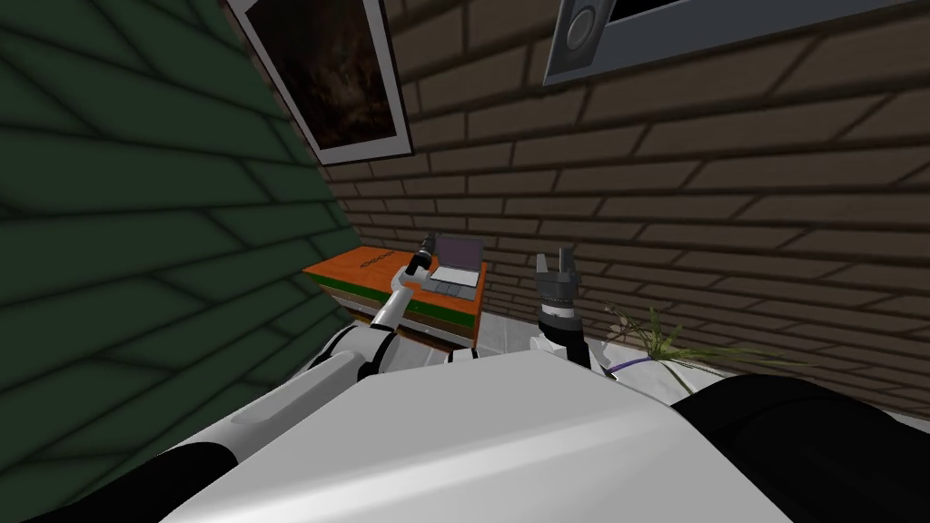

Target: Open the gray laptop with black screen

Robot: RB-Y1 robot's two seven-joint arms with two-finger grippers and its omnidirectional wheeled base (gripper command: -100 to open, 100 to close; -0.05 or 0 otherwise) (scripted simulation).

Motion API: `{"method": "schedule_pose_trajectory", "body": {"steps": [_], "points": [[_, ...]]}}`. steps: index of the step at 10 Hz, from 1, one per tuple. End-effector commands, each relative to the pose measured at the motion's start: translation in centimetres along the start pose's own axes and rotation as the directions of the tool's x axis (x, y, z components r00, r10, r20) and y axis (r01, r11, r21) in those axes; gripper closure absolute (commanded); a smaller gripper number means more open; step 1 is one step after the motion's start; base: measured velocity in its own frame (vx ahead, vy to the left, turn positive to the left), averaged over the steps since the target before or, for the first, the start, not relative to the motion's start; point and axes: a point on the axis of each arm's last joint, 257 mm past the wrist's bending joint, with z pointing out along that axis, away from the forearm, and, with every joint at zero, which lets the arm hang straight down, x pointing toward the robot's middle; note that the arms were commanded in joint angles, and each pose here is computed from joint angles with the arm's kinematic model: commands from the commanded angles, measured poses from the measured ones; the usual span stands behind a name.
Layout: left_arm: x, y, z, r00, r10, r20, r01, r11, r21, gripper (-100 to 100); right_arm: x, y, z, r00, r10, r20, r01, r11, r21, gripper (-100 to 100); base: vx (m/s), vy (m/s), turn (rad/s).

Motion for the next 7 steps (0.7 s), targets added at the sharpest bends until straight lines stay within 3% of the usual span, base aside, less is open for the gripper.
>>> {"method": "schedule_pose_trajectory", "body": {"steps": [1, 2, 3, 4, 7], "points": [[1.3, 1.0, 1.0, 0.9993, 0.021, -0.031, -0.023, 0.9987, -0.045, -100, 0.0, 0.0, 0.0, 1.000, 0.000, 0.000, 0.000, 1.000, 0.000, 0, 0.024, 0.091, -0.064], [2.2, 0.4, 1.9, 0.9977, 0.042, -0.054, -0.045, 0.9976, -0.052, -100, 0.0, 0.0, 0.0, 1.000, 0.000, 0.000, 0.000, 1.000, 0.000, 0, 0.017, 0.097, -0.087], [2.2, 1.6, 1.7, 0.9976, 0.042, -0.056, -0.046, 0.9961, -0.076, -100, 0.0, 0.0, 0.0, 1.000, 0.000, 0.000, 0.000, 1.000, 0.000, 0, 0.009, 0.076, -0.061], [3.0, 1.1, 2.5, 0.9950, 0.064, -0.077, -0.070, 0.9939, -0.085, -100, 0.0, 0.0, 0.0, 1.000, 0.000, 0.000, 0.000, 1.000, 0.000, 0, 0.007, 0.084, -0.093], [3.7, 2.7, 2.8, 0.9912, 0.086, -0.101, -0.099, 0.9863, -0.132, -100, 0.0, 0.0, 0.0, 1.000, 0.000, 0.000, 0.000, 1.000, 0.000, 0, 0.015, 0.070, -0.063]]}}
